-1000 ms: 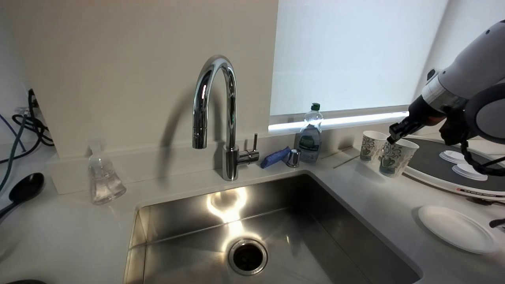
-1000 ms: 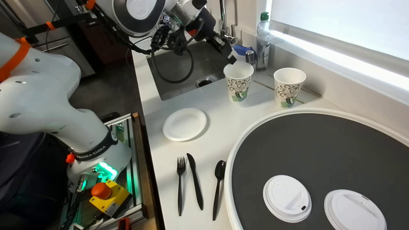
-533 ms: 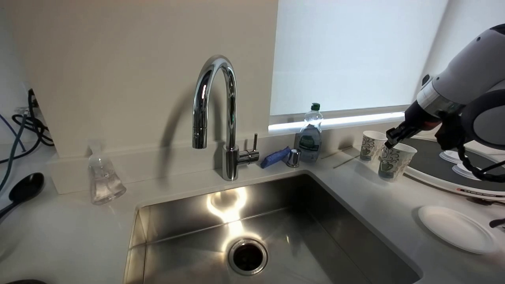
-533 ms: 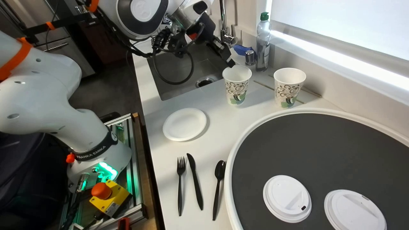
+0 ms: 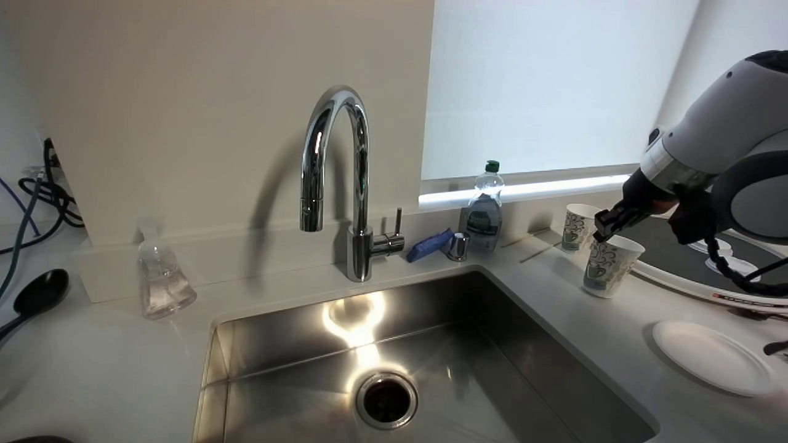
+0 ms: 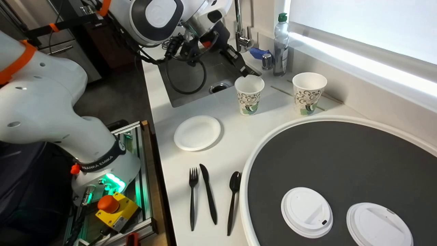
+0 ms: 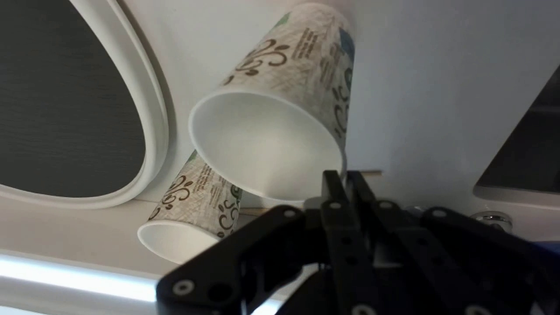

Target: Unstack the cups

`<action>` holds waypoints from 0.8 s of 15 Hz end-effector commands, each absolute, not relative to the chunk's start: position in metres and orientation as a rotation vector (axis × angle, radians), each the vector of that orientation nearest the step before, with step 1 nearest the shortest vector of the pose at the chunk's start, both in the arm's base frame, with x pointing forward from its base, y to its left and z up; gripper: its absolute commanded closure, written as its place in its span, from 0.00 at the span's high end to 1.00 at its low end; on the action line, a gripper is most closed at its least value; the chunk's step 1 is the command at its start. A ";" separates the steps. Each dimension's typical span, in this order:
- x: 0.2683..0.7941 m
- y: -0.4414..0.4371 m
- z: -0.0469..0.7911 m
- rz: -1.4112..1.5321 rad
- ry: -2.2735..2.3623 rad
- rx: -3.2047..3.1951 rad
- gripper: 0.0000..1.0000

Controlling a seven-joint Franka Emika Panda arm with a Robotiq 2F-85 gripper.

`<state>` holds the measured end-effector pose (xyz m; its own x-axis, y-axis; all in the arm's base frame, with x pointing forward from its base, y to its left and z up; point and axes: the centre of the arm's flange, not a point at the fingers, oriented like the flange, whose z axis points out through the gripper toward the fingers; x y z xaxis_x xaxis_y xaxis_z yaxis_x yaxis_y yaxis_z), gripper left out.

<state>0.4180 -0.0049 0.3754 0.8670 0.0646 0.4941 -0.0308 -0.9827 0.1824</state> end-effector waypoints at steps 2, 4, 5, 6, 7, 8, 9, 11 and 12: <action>0.411 0.001 0.365 0.765 0.009 2.853 0.48; 0.411 0.001 0.368 0.768 0.002 2.853 0.63; 0.412 0.002 0.373 0.778 0.014 2.841 0.70; 0.413 0.002 0.376 0.787 0.015 2.841 0.79; 0.414 0.002 0.380 0.795 0.015 2.837 0.85; 0.415 0.002 0.385 0.802 0.015 2.834 0.94; 0.416 0.001 0.391 0.796 0.017 2.840 0.99; 0.418 -0.001 0.400 0.789 0.007 2.869 1.00; 0.420 -0.001 0.404 0.782 -0.001 2.903 1.00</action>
